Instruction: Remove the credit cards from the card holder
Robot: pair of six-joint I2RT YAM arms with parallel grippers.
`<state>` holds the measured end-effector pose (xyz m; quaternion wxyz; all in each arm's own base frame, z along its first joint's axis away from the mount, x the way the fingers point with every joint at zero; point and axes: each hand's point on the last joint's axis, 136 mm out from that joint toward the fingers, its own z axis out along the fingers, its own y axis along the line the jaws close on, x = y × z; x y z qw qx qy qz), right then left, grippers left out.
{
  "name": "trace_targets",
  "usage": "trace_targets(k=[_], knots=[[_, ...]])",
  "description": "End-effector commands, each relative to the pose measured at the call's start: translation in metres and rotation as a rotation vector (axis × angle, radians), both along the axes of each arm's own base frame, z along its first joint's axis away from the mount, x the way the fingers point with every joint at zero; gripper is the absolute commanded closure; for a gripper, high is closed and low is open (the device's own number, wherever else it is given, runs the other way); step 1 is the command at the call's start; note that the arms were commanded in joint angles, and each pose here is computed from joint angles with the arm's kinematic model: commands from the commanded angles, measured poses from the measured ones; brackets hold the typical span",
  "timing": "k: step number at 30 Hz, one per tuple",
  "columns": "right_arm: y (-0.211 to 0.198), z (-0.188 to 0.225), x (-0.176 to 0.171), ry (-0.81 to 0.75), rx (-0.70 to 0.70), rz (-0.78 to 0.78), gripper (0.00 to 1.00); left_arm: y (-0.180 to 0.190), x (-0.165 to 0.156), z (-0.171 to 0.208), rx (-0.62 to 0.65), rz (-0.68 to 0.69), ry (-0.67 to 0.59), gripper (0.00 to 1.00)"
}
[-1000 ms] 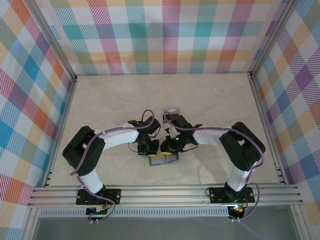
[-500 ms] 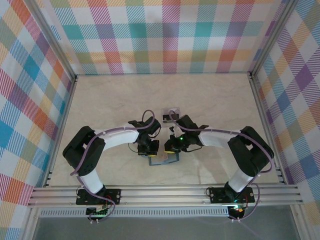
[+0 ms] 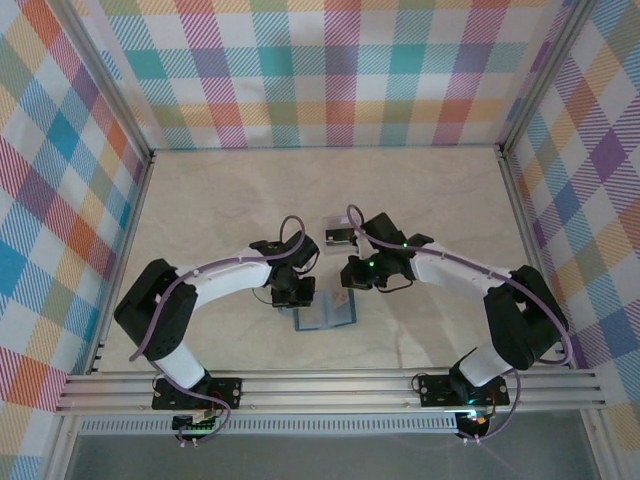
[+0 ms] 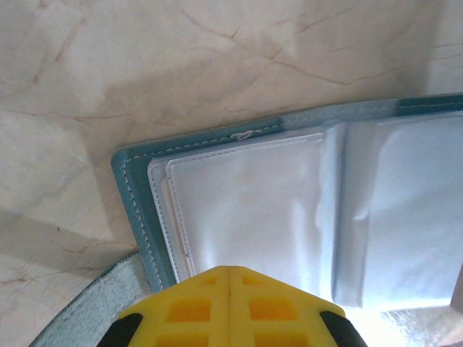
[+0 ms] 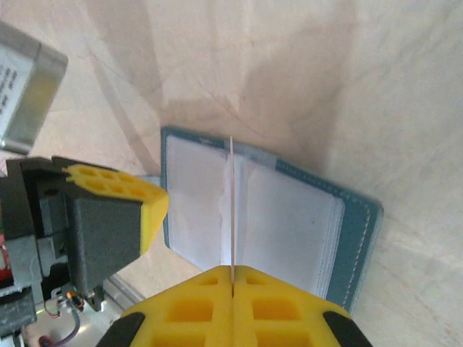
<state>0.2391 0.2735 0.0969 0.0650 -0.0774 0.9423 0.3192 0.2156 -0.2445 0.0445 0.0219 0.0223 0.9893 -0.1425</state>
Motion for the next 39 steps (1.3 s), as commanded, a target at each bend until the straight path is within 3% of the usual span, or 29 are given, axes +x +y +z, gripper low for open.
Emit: trace_targets(k=[1, 7, 12, 23, 39], knots=[[-0.015, 0.017, 0.015, -0.121, -0.113, 0.068, 0.99, 0.001, 0.004, 0.021, 0.001, -0.024, -0.064, 0.95], [-0.006, 0.045, 0.048, -0.378, -0.170, 0.298, 0.98, 0.018, 0.007, 0.030, 0.039, -0.014, -0.118, 0.94], [0.004, 0.053, 0.068, -0.559, -0.241, 0.618, 1.00, 0.035, 0.002, 0.029, 0.019, 0.023, -0.118, 0.93], [0.005, 0.066, 0.127, -0.858, -0.406, 1.043, 1.00, 0.064, -0.015, 0.022, 0.010, 0.093, -0.096, 0.93], [0.000, 0.036, 0.169, -0.809, -0.477, 1.285, 1.00, 0.073, -0.027, 0.008, 0.027, 0.107, -0.032, 0.92]])
